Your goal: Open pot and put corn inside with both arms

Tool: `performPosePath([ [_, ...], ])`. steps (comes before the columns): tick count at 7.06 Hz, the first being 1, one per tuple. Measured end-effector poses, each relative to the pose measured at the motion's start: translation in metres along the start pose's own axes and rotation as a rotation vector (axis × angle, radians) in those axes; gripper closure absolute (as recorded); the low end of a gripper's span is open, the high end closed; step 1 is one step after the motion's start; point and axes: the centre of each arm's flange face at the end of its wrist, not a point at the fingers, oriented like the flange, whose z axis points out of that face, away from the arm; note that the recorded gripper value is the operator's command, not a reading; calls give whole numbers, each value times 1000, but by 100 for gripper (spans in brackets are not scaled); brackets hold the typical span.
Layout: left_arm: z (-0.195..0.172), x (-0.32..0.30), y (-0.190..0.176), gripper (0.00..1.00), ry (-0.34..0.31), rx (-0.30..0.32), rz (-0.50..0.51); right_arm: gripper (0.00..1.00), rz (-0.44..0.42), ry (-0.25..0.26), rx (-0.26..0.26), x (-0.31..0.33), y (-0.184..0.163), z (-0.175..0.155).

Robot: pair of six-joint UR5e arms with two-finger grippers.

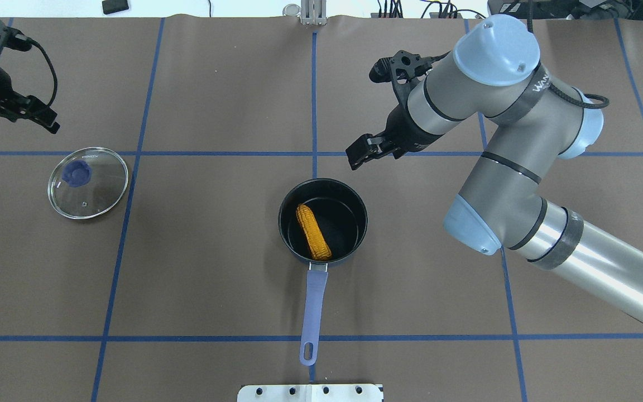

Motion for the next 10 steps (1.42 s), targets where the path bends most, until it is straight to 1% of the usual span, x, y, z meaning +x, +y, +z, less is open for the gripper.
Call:
performPosePath([
  [1, -17, -35, 7, 1, -18, 19, -4, 0, 13, 11, 10, 12, -4, -6],
  [2, -30, -74, 24, 1, -38, 24, 4, 0, 20, 18, 17, 19, -6, -10],
  [3, -33, -105, 49, 1, -52, 19, -7, 0, 23, 22, 21, 24, -8, -13],
  [5, -34, -132, 98, 1, -62, 5, -37, 0, 34, 34, 40, 35, -14, -22],
  [6, -35, -134, 109, 1, -63, 3, -44, 0, 59, 61, 62, 51, -20, -33],
  [7, -36, -135, 113, 1, -64, 1, -48, 0, 106, 116, 83, 87, -27, -51],
  [8, -36, -135, 114, 1, -64, 1, -50, 0, 135, 192, 102, 141, -29, -73],
  [9, -36, -134, 114, 1, -64, 2, -51, 0, 127, 263, 109, 202, -24, -98],
  [10, -37, -134, 114, 1, -64, 2, -53, 0, 126, 323, 93, 264, -15, -125],
])
